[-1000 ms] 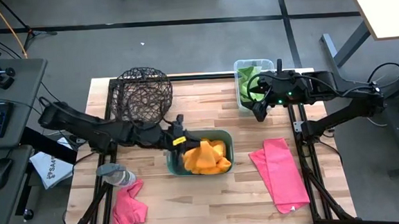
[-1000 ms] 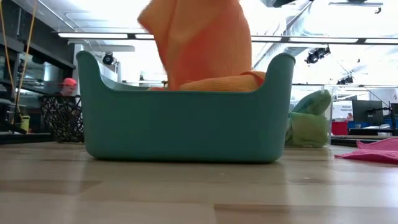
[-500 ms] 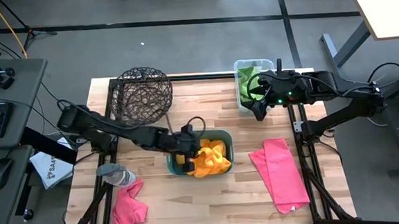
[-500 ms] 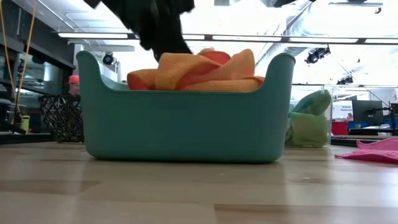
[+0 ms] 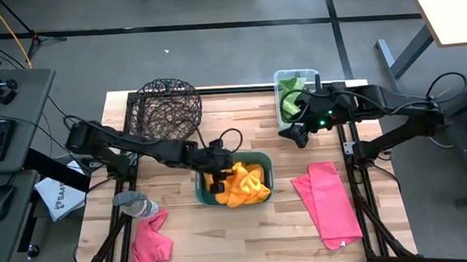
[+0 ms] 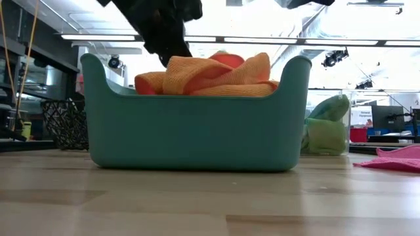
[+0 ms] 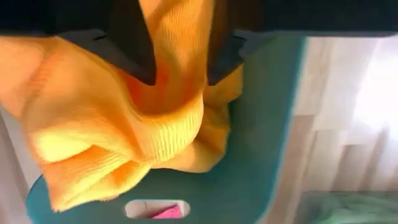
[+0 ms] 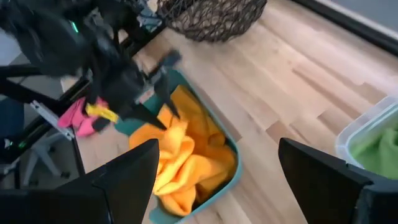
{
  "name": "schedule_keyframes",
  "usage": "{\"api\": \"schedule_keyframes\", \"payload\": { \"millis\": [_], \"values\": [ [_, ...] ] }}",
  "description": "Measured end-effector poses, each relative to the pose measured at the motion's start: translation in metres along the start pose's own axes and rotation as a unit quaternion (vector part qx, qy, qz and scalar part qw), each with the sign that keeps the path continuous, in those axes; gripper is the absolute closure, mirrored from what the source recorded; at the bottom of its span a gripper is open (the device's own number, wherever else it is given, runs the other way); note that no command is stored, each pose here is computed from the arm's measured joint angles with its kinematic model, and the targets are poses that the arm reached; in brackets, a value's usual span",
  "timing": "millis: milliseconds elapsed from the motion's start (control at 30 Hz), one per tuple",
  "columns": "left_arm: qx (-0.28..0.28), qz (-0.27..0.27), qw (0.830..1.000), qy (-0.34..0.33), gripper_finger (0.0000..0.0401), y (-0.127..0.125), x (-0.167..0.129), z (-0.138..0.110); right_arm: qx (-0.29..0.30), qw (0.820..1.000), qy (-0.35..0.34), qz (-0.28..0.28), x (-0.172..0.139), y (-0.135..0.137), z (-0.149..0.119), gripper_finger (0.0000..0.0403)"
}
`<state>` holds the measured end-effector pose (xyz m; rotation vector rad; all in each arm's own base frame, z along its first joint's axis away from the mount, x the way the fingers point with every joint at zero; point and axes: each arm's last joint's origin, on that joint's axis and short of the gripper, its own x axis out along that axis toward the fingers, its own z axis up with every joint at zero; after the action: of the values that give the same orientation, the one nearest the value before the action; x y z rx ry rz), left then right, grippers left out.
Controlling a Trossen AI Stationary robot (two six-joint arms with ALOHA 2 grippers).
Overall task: Sort microfiber towel by color & place in baskets
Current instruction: Put the yellow microfiber cloth into the blue bin
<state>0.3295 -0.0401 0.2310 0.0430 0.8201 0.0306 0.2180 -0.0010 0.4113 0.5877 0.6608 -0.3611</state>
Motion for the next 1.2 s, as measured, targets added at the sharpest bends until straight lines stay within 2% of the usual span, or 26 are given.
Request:
{"api": "schedule_keyframes", "payload": {
  "millis": [233, 300, 367, 433, 500, 600, 667, 733, 800, 833, 967, 1100, 1200],
  "values": [
    [-0.013, -0.002, 1.0, 0.007, 0.0184, 0.011, -0.042, 0.025, -0.007, 0.999, 0.047, 0.011, 0.021, 0.006, -0.001, 0.0078],
    [-0.04, -0.042, 0.998, -0.018, 0.0172, 0.01, -0.055, 0.035, -0.004, 0.997, 0.075, 0.025, 0.027, 0.007, -0.003, 0.0078],
    [-0.068, -0.122, 0.988, -0.065, 0.0167, 0.002, -0.065, 0.045, -0.012, 0.994, 0.104, 0.04, 0.032, 0.009, -0.005, 0.0078],
    [-0.054, -0.165, 0.981, -0.092, 0.0167, -0.012, -0.069, 0.051, -0.02, 0.99, 0.13, 0.041, 0.036, 0.008, -0.008, 0.0078],
    [-0.002, -0.153, 0.984, -0.089, 0.0172, -0.025, -0.062, 0.047, -0.025, 0.989, 0.143, 0.031, 0.037, 0.007, -0.01, 0.0078],
    [0.077, -0.141, 0.983, -0.093, 0.0197, -0.042, -0.046, 0.045, -0.031, 0.989, 0.142, 0.015, 0.038, 0.005, -0.011, 0.0078],
    [0.112, -0.134, 0.979, -0.103, 0.0232, -0.054, -0.033, 0.045, -0.033, 0.99, 0.135, 0.005, 0.038, 0.005, -0.01, 0.0078],
    [0.141, -0.12, 0.978, -0.092, 0.0286, -0.065, -0.016, 0.04, -0.034, 0.991, 0.131, 0.0, 0.038, 0.005, -0.01, 0.0078],
    [0.155, -0.109, 0.98, -0.068, 0.0357, -0.072, 0.002, 0.032, -0.038, 0.991, 0.13, -0.003, 0.038, 0.004, -0.01, 0.0078],
    [0.156, -0.107, 0.98, -0.056, 0.0378, -0.074, 0.011, 0.028, -0.038, 0.991, 0.128, -0.005, 0.038, 0.004, -0.01, 0.0078],
    [0.161, -0.095, 0.982, -0.024, 0.039, -0.077, 0.04, 0.017, -0.03, 0.991, 0.128, -0.006, 0.038, 0.004, -0.01, 0.0078],
    [0.19, -0.023, 0.981, 0.021, 0.0398, -0.073, 0.067, 0.002, -0.028, 0.991, 0.129, -0.005, 0.038, 0.005, -0.011, 0.0078],
    [0.17, 0.023, 0.985, 0.026, 0.0399, -0.062, 0.075, 0.001, -0.014, 0.992, 0.128, -0.005, 0.038, 0.007, -0.012, 0.0078]
  ]
}}
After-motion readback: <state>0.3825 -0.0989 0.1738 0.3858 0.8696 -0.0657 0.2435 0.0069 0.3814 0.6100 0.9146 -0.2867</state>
